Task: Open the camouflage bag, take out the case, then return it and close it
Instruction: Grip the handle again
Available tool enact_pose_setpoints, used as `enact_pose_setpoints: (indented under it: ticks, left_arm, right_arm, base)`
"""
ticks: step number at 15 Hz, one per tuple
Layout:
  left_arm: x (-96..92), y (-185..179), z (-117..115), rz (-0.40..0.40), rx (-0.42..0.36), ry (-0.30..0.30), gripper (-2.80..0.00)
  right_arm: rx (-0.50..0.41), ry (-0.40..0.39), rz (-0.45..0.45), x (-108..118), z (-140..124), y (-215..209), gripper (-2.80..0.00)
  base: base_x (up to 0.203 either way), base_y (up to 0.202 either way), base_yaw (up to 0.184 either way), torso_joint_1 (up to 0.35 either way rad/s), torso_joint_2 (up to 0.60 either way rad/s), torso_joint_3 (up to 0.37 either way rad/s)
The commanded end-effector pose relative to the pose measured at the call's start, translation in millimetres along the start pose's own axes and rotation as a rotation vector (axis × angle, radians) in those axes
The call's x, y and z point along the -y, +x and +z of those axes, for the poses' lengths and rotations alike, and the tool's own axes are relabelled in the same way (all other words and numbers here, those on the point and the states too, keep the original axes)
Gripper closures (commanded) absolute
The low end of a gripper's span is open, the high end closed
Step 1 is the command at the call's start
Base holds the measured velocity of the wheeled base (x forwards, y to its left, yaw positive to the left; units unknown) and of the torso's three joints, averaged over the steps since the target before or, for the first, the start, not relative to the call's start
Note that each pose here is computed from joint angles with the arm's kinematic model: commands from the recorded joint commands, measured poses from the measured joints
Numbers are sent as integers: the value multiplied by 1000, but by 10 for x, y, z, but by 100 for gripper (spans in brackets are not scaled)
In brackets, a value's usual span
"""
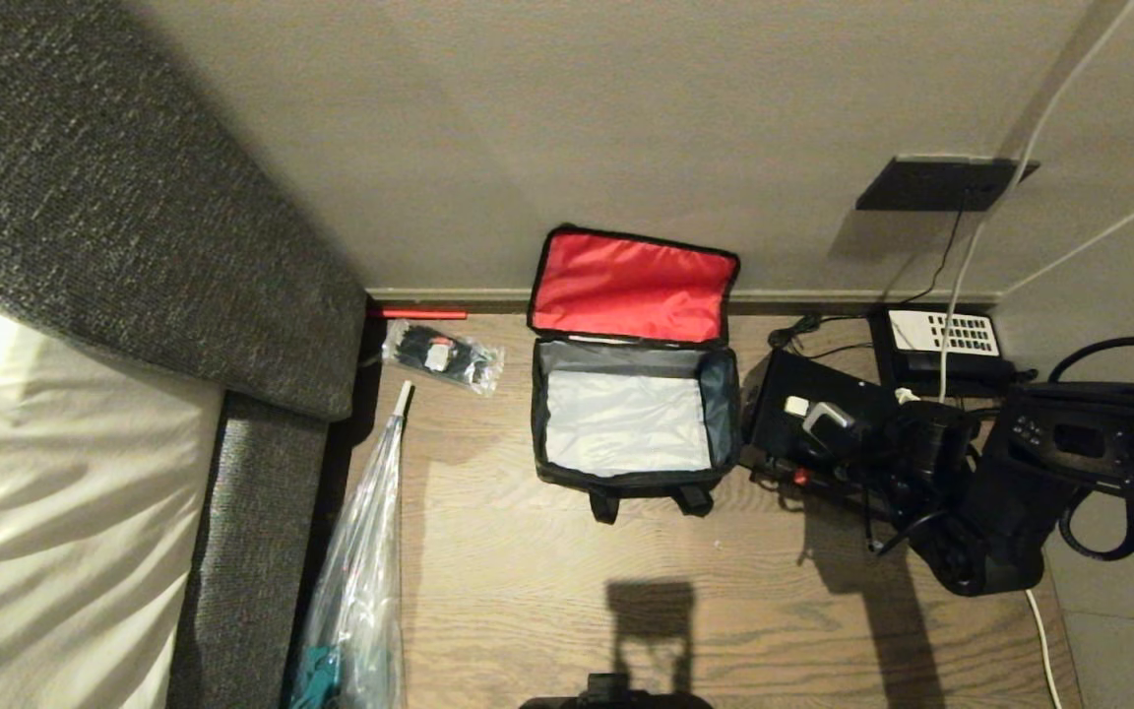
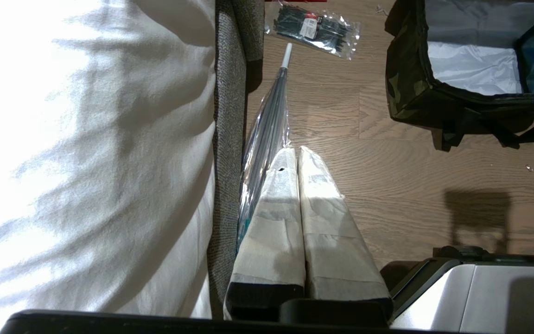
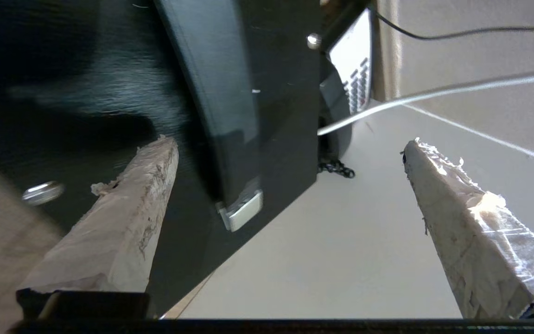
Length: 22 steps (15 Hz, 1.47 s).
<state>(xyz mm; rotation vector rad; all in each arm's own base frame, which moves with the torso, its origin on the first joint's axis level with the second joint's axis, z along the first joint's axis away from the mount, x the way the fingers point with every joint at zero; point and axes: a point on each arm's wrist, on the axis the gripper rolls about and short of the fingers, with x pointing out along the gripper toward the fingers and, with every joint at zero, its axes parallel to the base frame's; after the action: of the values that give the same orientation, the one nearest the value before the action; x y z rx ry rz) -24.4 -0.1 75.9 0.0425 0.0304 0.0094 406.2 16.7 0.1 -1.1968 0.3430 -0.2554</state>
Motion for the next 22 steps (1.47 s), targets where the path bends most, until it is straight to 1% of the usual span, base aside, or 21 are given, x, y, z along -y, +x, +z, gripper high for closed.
enact_pose_setpoints:
  ticks: [1,6,9,11,12,16,22]
  left_arm:
    - [0,0,-1,1,-1,0,0]
    - [0,0,-1,1,-1,0,0]
    - [0,0,-1,1,-1,0,0]
    - [0,0,-1,1,-1,0,0]
    - [0,0,-1,2,-1,0,0]
    - [0,0,-1,1,-1,0,0]
    - [0,0,-1,1,-1,0,0]
  right_arm:
    - [-11,-8,-10,-44,-39,74,-280]
    - [-5,7,-47,-30,-33,216,-280]
    - [28,23,-66,17,-21,300,-280]
    - [59,24,-64,-32,-47,332,-280]
    - [73,30,-79,-53,-51,343,-280]
    - [96,31,-83,-89,-51,351,-280]
    - [100,26,-77,-168,-67,380,-280]
  base:
    - [0,0,0,0,0,0]
    - [0,0,0,0,0,0]
    - [0,0,0,0,0,0]
    - [0,0,0,0,0,0]
    - [0,0,0,0,0,0]
    - [0,0,0,0,0,0]
    - [0,0,0,0,0,0]
